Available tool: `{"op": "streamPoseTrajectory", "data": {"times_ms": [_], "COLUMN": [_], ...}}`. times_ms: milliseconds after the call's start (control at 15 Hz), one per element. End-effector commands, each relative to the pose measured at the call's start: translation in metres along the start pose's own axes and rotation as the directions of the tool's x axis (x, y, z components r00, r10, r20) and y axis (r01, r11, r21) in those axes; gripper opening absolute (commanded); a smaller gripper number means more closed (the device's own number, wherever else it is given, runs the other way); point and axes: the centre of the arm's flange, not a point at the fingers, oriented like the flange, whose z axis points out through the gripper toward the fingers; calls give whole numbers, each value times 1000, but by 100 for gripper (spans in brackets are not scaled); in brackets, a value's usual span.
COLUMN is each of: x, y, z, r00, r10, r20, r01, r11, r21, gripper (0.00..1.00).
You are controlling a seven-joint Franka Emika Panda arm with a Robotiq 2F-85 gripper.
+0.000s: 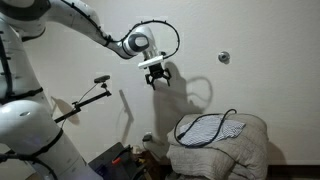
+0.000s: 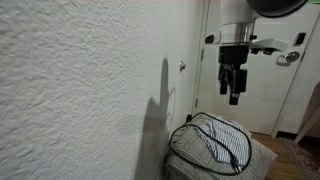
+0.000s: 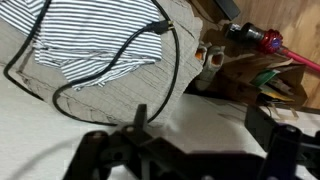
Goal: Tie a knot using the black cable
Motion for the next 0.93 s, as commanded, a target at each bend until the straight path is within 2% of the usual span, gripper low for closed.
{"op": "streamPoseTrajectory", "data": {"times_ms": [0,67,133,467,867], "x": [12,11,9,10,41], "y": [-1,-3,-7,-6,-18], "z": [28,26,28,33,93], "r00": [997,996,998,997,971], "r10": [-69,-83,-43,-68,-215], "r20": [29,34,34,38,100], "r01": [68,82,42,67,206], "r11": [998,996,999,997,974], "r21": [4,25,19,26,94], "gripper": [100,100,100,100,100]}}
